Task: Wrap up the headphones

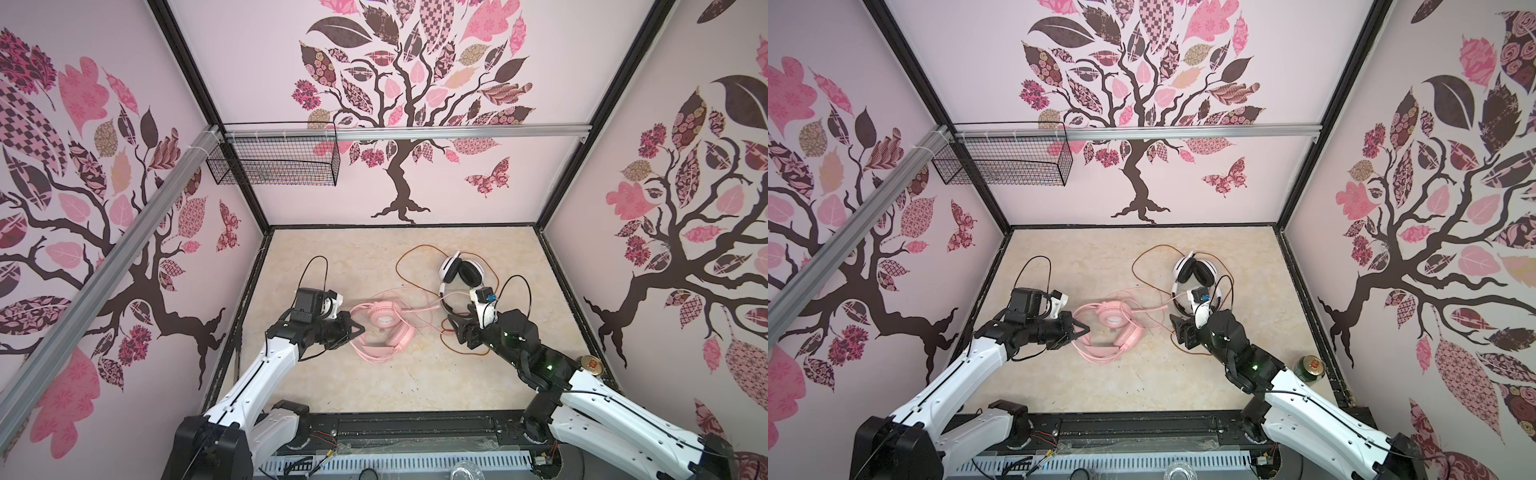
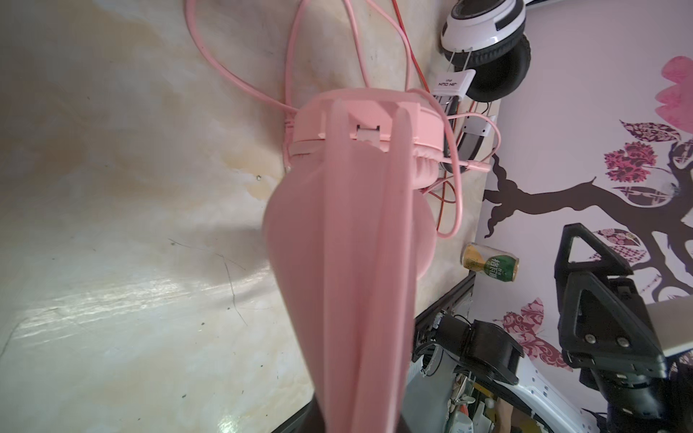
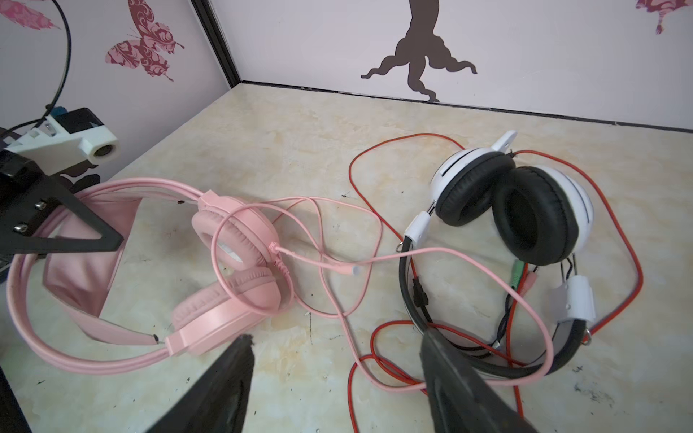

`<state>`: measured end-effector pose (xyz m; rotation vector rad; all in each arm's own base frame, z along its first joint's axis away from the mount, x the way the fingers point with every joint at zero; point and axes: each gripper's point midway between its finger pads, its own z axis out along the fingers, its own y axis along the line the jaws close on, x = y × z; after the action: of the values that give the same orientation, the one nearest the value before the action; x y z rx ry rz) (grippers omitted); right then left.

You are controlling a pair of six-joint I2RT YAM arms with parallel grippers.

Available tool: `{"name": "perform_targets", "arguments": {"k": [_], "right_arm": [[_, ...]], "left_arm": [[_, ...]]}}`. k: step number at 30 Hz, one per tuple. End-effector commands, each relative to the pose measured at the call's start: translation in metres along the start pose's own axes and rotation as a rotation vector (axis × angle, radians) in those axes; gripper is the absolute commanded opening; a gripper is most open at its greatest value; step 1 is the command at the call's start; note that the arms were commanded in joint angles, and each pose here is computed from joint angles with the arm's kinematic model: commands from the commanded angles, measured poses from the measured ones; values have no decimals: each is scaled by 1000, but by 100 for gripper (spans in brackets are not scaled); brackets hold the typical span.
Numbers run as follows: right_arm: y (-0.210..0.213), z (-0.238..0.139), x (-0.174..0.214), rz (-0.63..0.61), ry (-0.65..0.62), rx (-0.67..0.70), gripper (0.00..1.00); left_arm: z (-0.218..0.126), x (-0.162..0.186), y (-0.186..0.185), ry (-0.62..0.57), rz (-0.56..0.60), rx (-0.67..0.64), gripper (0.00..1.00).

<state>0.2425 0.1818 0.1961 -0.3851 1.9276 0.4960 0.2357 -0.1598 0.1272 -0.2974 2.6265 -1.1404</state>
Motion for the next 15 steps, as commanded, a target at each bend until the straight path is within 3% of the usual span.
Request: {"name": "perform_targets", "arguments": {"k": [1,5,8,13,15], "right_arm": [[1,-3,-3,-4,-36,-10,73],[1,-3,5,-1,-39,-26,73],[3,-6,6,7,-51,-43,73],[6,-12,4,22,-80,-69,74],[7,-13,5,28,-89,-82,74]], "left_arm": [[6,-18,1,-54,53,-14,0],[17,-13,29,5,7,-128,0],[20,-10,44,32,-17,-211,16],[19,-9,62,76,-39,-333,24],[19,-9,67,96,-43,-379,32]]}}
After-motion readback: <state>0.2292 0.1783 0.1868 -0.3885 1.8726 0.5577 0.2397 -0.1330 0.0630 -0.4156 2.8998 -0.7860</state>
